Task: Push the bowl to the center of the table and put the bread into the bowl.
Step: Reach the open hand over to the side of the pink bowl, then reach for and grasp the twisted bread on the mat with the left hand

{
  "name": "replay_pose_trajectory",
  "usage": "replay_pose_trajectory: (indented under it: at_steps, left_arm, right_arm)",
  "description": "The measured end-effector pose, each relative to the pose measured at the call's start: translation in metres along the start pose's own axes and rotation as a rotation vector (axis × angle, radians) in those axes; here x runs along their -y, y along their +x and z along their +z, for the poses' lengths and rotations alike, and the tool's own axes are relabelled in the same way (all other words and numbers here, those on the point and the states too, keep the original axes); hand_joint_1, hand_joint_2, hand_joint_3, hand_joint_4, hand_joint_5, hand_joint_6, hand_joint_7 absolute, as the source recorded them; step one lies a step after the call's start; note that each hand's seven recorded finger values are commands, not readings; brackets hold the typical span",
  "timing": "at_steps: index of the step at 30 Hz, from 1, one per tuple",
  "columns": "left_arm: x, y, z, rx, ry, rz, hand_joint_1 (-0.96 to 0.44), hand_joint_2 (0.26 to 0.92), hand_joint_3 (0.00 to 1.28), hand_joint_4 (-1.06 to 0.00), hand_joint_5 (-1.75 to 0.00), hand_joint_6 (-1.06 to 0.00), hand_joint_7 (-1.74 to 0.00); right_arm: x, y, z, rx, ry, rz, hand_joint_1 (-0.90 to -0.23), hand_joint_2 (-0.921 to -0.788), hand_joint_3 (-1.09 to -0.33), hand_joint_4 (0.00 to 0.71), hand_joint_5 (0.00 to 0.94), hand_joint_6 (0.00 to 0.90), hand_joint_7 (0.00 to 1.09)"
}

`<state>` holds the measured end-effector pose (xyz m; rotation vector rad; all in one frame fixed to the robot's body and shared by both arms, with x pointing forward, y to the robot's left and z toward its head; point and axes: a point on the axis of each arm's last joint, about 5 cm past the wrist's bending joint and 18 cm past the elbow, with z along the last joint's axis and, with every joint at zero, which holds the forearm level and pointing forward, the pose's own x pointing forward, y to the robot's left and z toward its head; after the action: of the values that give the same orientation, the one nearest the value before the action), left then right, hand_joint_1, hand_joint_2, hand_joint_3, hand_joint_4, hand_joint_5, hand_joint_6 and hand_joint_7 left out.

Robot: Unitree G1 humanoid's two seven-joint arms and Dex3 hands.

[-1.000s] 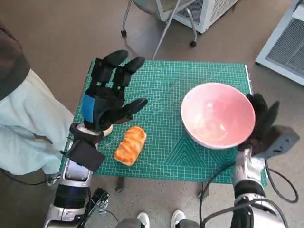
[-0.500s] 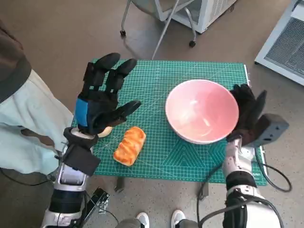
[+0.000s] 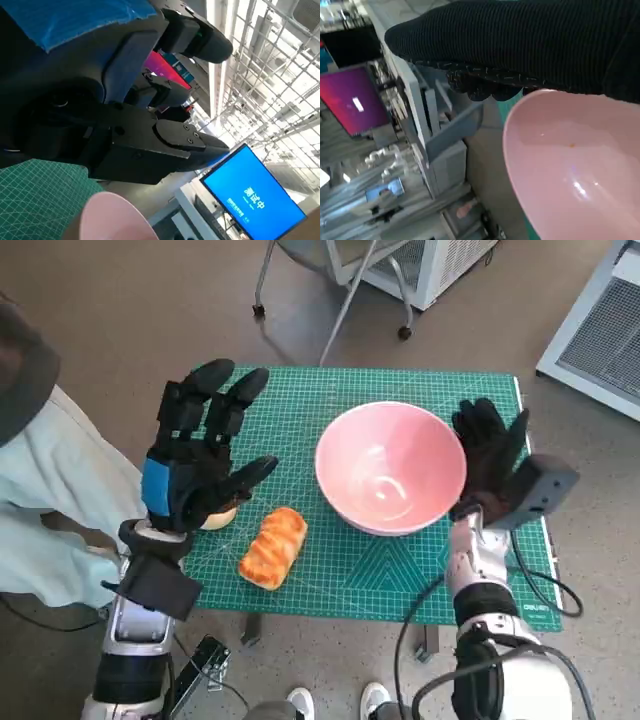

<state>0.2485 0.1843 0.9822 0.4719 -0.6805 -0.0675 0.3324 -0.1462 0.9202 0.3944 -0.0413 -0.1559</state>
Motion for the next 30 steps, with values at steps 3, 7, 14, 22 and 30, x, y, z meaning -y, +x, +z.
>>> replay_pose_trajectory:
  at_steps: [3,7,14,22,30]
  left_arm:
    - [0.000,0.000,0.000,-0.003,0.002,0.003,-0.13,0.921,0.11,-0.18,-0.53,-0.14,-0.78]
    - [0.000,-0.002,0.001,-0.011,0.003,0.007,-0.13,0.921,0.11,-0.18,-0.53,-0.14,-0.78]
    - [0.000,-0.005,0.001,-0.026,0.005,0.009,-0.13,0.921,0.11,-0.19,-0.52,-0.14,-0.77]
    - [-0.002,-0.010,0.003,-0.043,0.010,0.016,-0.16,0.921,0.11,-0.19,-0.51,-0.15,-0.77]
    - [-0.007,-0.014,0.010,-0.074,0.051,0.013,-0.21,0.921,0.10,-0.21,-0.45,-0.16,-0.75]
  right_arm:
    - [-0.003,0.0012,0.001,-0.012,0.004,0.008,-0.504,-0.921,-0.899,0.282,0.025,-0.001,0.84]
    - [-0.006,0.0022,0.001,-0.032,0.007,0.015,-0.500,-0.921,-0.900,0.276,0.023,-0.001,0.85]
    - [-0.008,0.0042,0.004,-0.033,-0.045,0.014,-0.495,-0.921,-0.914,0.269,0.019,0.002,0.87]
    - [0.001,0.0078,0.016,0.056,-0.127,0.013,-0.526,-0.921,-0.872,0.271,0.018,0.011,0.90]
    - [0.004,0.0118,0.042,0.316,-0.244,0.126,-0.582,-0.921,-0.848,0.289,0.023,0.010,0.83]
